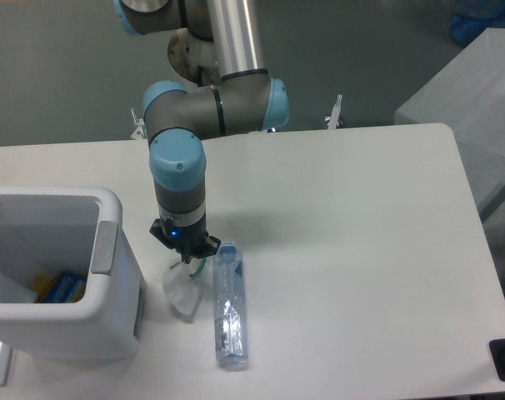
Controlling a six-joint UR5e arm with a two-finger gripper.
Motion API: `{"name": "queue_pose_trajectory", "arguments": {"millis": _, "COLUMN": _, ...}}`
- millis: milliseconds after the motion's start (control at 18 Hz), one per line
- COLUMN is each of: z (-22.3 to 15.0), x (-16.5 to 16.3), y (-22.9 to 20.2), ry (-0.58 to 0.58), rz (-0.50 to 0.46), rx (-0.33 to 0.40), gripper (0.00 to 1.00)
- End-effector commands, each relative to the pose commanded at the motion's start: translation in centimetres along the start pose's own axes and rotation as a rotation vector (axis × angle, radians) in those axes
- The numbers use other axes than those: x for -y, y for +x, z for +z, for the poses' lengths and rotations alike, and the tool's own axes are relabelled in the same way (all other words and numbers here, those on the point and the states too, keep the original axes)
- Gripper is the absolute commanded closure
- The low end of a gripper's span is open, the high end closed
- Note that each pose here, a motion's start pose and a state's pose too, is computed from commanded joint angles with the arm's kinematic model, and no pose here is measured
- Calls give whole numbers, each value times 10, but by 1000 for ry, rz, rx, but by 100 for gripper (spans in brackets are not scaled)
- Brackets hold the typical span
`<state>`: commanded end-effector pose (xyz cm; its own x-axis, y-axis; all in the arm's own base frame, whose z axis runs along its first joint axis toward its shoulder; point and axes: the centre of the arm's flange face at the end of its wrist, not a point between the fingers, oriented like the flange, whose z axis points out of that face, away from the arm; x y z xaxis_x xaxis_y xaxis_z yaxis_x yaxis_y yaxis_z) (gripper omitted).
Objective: Place the trash in the trash can
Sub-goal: 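Close the gripper on the plastic wrapper and lift it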
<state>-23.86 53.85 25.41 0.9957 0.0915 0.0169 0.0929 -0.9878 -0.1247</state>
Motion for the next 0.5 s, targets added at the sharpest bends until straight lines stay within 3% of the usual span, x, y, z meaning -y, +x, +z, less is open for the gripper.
{"name": "queue_pose_trajectory", "arguments": {"millis": 278, "z": -34, "x": -1, "y": -12, "ry": 59, "rz": -13, "rx": 20, "gripper": 100}}
{"name": "queue_pose_trajectory", "arguments": {"millis": 500, "z": -87, "x": 2, "y": -36, "ry": 211, "rz": -44, "rx": -19, "gripper": 100}}
